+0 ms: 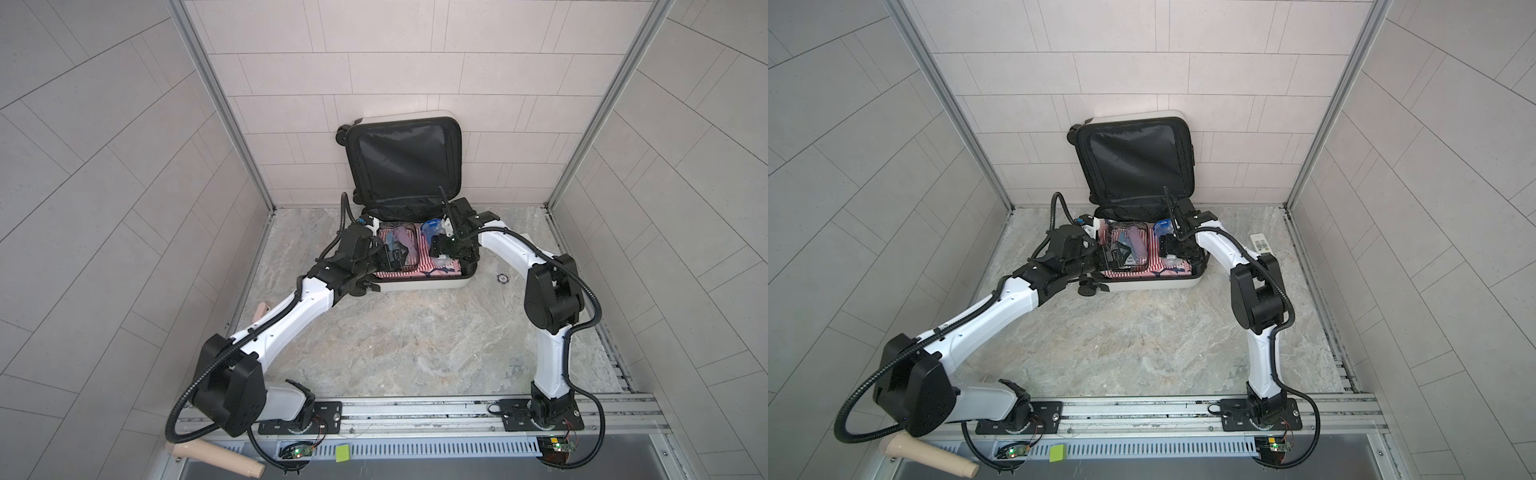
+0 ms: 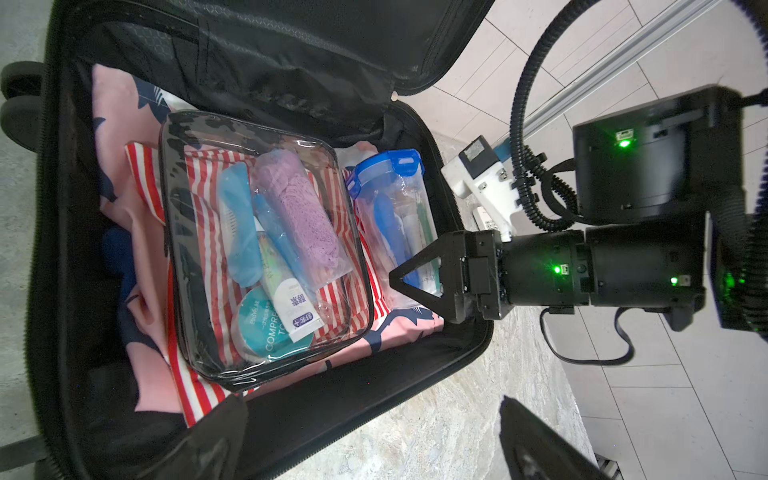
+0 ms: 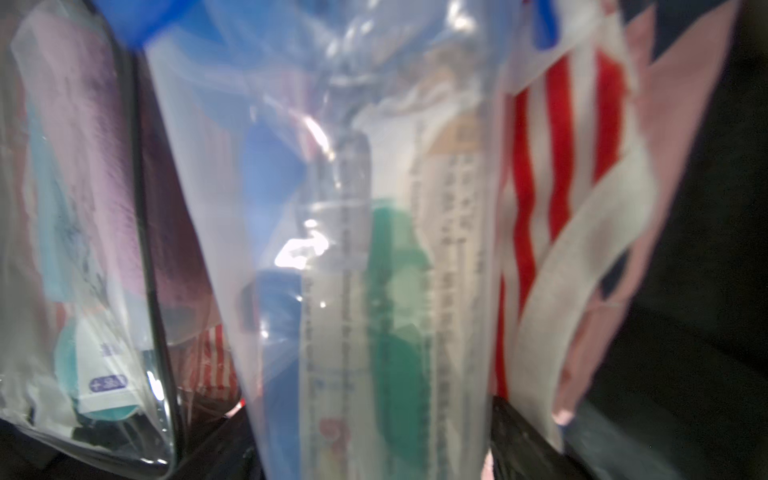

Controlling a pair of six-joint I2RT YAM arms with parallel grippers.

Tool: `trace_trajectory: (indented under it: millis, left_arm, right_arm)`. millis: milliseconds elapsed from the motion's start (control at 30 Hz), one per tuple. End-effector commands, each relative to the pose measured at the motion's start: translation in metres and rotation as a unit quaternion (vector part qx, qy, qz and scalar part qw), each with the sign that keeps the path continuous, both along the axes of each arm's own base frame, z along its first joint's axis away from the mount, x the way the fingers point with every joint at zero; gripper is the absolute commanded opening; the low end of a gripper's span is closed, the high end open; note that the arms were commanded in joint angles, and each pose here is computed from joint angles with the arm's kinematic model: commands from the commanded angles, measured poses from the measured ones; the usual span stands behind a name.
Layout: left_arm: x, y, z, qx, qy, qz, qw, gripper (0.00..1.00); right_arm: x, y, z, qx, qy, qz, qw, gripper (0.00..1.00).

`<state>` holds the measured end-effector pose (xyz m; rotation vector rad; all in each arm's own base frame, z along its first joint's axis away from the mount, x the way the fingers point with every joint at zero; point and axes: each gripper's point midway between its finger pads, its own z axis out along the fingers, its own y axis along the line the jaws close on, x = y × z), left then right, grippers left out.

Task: Pack the luggage
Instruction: 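Push the container down into the suitcase with the right gripper, then release the container and raise both grippers away from the suitcase contents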

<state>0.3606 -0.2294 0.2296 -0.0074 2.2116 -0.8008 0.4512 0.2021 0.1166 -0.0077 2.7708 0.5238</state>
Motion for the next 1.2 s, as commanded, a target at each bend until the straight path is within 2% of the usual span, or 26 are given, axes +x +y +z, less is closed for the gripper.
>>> trace_trajectory:
  millis: [0,100,267,400,567,833,900,1033,1167]
  left_arm:
    - [-0.002,0.007,0.004,0.0,-0.004,0.01,1.0,1.0]
    - [-0.002,0.007,0.002,0.002,-0.002,0.011,1.0,1.0]
    - [-0.001,0.006,0.002,0.0,-0.003,0.011,1.0,1.0]
    - [-0.002,0.006,0.003,0.001,-0.003,0.01,1.0,1.0]
    - [-0.002,0.007,0.008,0.003,-0.009,0.009,1.0,1.0]
    - [0.001,0.014,0.021,-0.001,-0.018,0.014,1.0,1.0]
    - [0.004,0.018,0.024,-0.008,-0.018,0.016,1.0,1.0]
    - [0.011,0.029,0.031,-0.023,-0.018,0.028,0.999,1.0]
    - [0.016,0.041,0.039,-0.028,-0.021,0.039,0.999,1.0]
  right_arm:
    - [0.006,0.025,0.014,0.054,-0.012,0.01,0.998,0.81]
    - [0.006,0.036,0.021,0.083,-0.012,0.011,0.996,0.78]
    - [0.001,0.035,0.01,0.068,-0.001,0.01,0.998,0.77]
    - [-0.002,0.03,0.01,0.056,-0.003,0.009,0.998,0.84]
    - [-0.002,0.02,0.043,0.042,-0.04,0.012,0.998,0.91]
    - [0.005,0.005,0.087,0.002,-0.092,0.012,0.996,0.92]
    - [0.01,0.006,0.09,0.003,-0.097,0.012,0.995,0.87]
    - [0.023,0.012,0.088,0.012,-0.099,0.009,0.995,0.6]
    - [0.034,0.018,0.083,0.02,-0.096,0.005,0.995,0.45]
